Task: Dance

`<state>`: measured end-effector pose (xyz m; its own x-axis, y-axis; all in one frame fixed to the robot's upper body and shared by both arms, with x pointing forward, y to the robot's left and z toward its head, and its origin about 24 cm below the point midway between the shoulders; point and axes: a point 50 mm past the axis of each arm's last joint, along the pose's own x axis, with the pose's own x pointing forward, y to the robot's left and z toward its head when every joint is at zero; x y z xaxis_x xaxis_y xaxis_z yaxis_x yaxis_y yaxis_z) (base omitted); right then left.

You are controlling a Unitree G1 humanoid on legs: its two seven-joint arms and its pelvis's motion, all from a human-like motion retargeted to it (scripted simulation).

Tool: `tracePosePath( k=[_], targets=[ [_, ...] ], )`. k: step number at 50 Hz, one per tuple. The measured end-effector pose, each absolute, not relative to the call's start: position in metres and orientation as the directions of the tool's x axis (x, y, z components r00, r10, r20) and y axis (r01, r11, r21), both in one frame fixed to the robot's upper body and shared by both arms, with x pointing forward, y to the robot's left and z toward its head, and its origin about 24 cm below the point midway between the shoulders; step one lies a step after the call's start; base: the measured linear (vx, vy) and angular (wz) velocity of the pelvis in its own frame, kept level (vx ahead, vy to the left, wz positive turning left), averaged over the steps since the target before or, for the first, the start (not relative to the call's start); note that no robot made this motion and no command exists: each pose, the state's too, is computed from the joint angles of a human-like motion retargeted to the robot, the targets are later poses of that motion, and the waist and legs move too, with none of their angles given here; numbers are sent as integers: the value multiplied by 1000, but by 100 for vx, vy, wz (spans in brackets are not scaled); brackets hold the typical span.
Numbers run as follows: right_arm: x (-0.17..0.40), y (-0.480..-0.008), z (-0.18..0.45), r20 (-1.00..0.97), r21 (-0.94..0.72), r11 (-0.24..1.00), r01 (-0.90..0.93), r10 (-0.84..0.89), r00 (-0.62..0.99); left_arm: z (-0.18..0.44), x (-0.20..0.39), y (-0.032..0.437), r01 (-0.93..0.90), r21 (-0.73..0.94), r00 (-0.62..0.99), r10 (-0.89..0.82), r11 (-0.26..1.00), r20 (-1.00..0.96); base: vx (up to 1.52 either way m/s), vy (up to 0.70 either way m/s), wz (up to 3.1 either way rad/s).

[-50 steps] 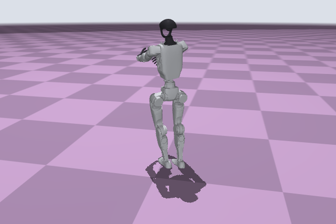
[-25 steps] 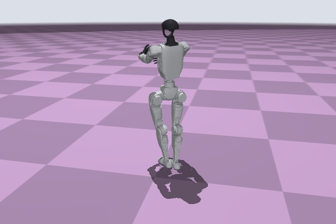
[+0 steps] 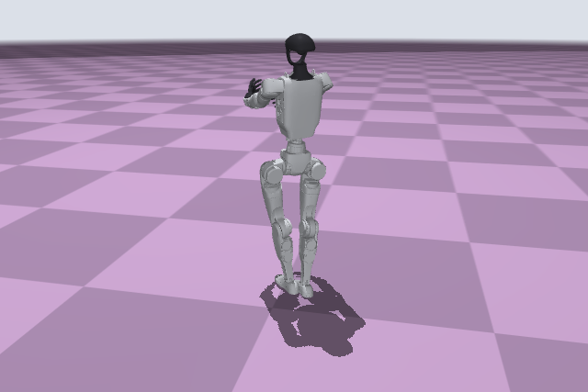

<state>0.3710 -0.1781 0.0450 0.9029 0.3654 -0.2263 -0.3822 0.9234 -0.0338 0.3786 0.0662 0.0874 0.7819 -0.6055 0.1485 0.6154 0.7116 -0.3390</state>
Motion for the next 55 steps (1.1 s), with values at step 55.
tracePosePath(
  k=[55],
  targets=[
    [307,-164,237,847,141,985,102,-173,502,331,258,73,458,-303,205,232,836,951,0,-1,-2]
  ],
)
